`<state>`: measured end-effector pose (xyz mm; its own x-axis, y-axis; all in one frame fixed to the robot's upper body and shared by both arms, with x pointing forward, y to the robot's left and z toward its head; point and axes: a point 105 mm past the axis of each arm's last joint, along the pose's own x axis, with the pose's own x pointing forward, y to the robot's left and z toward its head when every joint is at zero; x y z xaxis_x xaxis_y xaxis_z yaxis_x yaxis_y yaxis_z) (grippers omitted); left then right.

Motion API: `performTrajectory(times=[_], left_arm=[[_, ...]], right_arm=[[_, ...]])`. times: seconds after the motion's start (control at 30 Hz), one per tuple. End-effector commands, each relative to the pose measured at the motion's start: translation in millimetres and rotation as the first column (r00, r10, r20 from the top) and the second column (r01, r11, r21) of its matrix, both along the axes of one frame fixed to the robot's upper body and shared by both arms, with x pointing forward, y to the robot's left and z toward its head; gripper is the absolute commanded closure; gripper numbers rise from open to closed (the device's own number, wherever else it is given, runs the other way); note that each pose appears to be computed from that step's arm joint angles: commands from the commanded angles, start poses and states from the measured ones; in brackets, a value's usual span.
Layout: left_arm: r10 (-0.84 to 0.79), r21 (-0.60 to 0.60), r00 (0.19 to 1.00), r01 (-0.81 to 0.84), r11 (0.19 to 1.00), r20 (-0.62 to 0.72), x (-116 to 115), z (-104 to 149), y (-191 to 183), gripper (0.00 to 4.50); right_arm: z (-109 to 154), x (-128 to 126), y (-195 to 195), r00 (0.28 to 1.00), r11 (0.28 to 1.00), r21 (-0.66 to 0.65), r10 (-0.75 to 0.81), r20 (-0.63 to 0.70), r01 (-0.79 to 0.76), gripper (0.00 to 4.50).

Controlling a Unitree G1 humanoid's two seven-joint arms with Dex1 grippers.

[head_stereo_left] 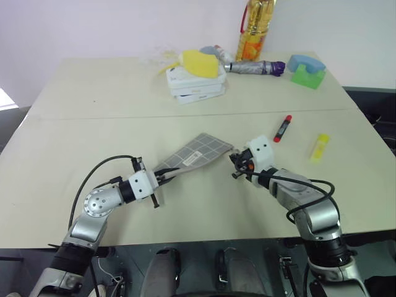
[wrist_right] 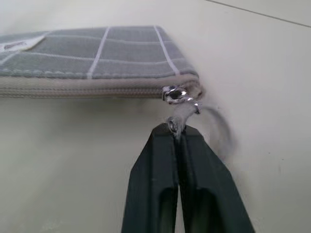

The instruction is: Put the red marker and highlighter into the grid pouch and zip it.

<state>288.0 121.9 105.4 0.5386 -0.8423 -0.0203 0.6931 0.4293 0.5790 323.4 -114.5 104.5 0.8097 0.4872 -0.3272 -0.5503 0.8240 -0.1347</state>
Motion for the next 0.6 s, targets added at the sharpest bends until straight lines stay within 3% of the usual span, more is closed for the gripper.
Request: performTrajectory(times=[0.03,0.4,0.6], left_arm=[[0.018,-0.016,0.999,-0.017,1.0,0.031,5.8,7.9,-4.5,4.5],[0.024,-0.065,1.0,-0.024,0.998,-0.007,24.2,0.3,-42.6,4.5],[0.025,-0.157,1.0,-0.026,0.987,-0.011,37.3,9.8,-66.5,4.5]], right_arm=[[19.3,-7.7,17.8,0.991,0.994,-0.05,0.102,0.09,-0.097,4.46],[44.3,-37.2,70.6,0.919,0.931,-0.09,0.364,0.152,-0.353,4.46],[47.4,-49.5,85.9,0.881,0.892,-0.113,0.45,0.149,-0.437,4.46]])
